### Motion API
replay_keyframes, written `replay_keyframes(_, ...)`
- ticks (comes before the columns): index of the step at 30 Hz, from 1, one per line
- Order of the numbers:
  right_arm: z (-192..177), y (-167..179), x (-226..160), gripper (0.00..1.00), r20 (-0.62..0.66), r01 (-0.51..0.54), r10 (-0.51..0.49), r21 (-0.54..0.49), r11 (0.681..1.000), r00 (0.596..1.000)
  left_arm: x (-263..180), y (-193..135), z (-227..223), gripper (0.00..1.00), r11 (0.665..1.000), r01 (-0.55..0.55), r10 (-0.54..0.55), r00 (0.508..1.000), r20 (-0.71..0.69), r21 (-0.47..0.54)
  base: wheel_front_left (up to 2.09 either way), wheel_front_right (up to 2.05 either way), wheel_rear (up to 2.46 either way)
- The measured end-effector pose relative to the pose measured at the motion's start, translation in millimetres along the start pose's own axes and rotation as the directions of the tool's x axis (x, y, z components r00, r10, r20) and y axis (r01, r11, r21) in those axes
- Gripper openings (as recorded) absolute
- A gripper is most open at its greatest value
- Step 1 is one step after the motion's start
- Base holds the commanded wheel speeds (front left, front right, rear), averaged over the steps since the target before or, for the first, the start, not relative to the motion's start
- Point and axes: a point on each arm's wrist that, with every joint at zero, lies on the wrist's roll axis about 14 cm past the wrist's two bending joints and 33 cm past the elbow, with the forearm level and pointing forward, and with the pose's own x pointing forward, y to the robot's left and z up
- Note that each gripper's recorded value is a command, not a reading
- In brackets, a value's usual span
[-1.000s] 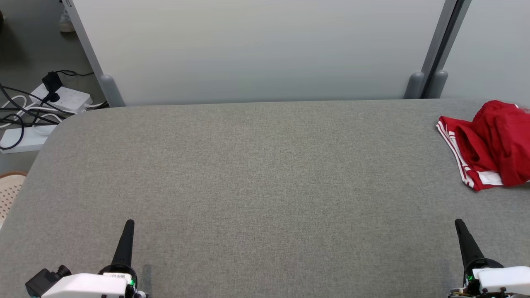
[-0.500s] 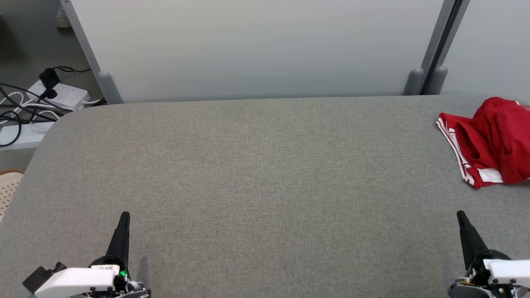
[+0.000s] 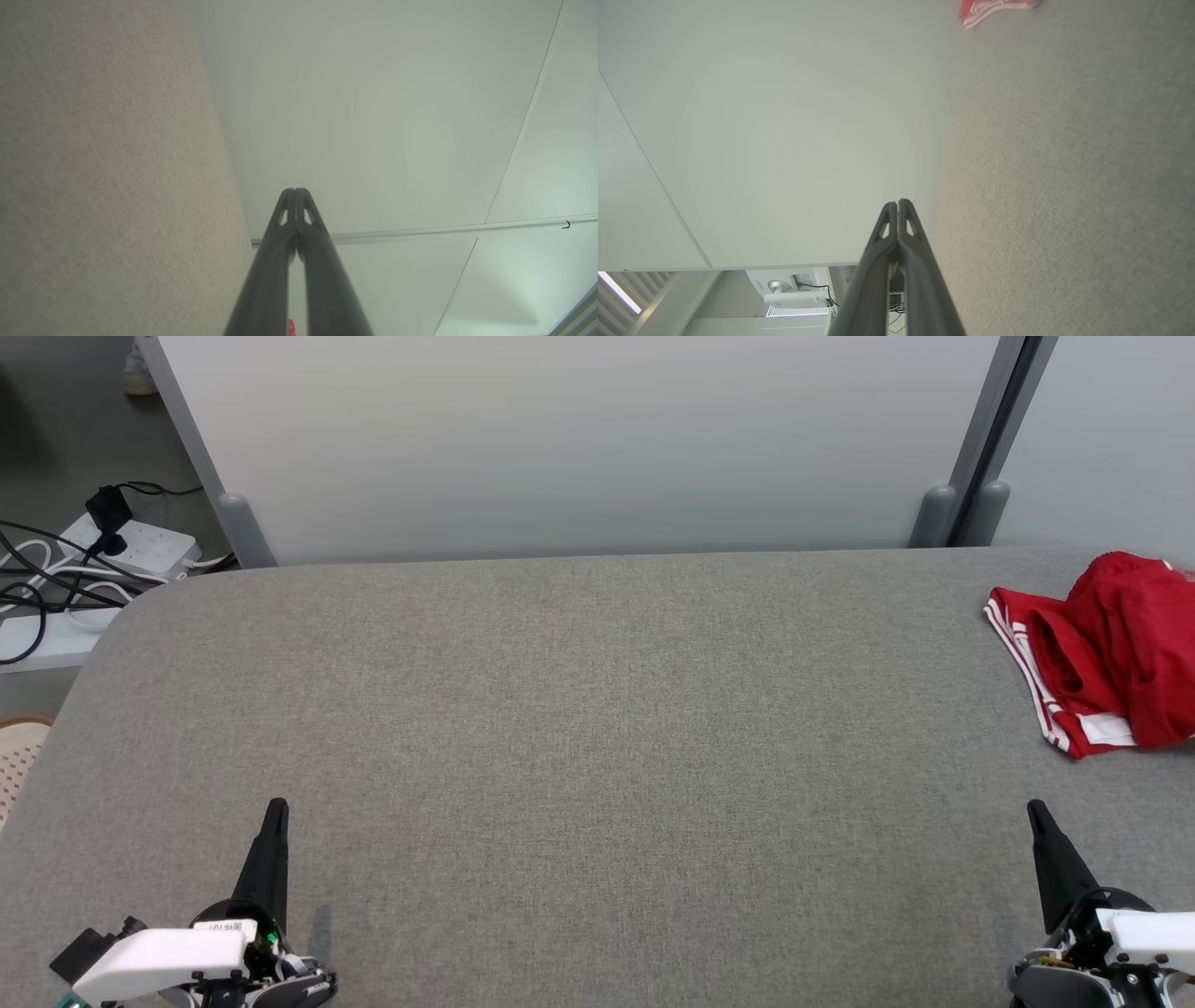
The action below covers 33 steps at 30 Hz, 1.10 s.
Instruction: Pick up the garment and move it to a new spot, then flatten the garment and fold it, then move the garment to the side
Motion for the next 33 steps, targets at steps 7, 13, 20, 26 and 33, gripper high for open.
replay_keyframes(7, 0.0, 0.0, 0.0, 0.00, -0.001, 0.000, 0.000, 0.000, 1.000, 1.000, 0.0, 0.0, 0.0, 0.00, 1.000, 0.000, 0.000, 1.000, 0.000, 0.000, 0.00, 0.00, 0.00)
replay_keyframes(13, -0.1, 0.0, 0.0, 0.00, -0.002, 0.000, 0.000, 0.000, 1.000, 1.000, 0.0, 0.0, 0.0, 0.00, 1.000, 0.000, 0.000, 1.000, 0.000, 0.000, 0.00, 0.00, 0.00)
replay_keyframes(20, -0.3, 0.1, 0.0, 0.00, -0.004, 0.000, 0.000, 0.001, 1.000, 1.000, 0.0, 0.0, 0.0, 0.00, 1.000, 0.000, 0.000, 1.000, 0.000, 0.000, 0.00, 0.00, 0.00)
replay_keyframes(26, -0.3, 0.0, 0.0, 0.00, -0.004, 0.000, 0.000, 0.001, 1.000, 1.000, 0.0, 0.0, 0.0, 0.00, 1.000, 0.000, 0.000, 1.000, 0.000, 0.000, 0.00, 0.00, 0.00)
replay_keyframes(33, -0.4, -0.1, 0.0, 0.00, -0.004, 0.000, 0.000, 0.001, 1.000, 1.000, 0.0, 0.0, 0.0, 0.00, 1.000, 0.000, 0.000, 1.000, 0.000, 0.000, 0.00, 0.00, 0.00)
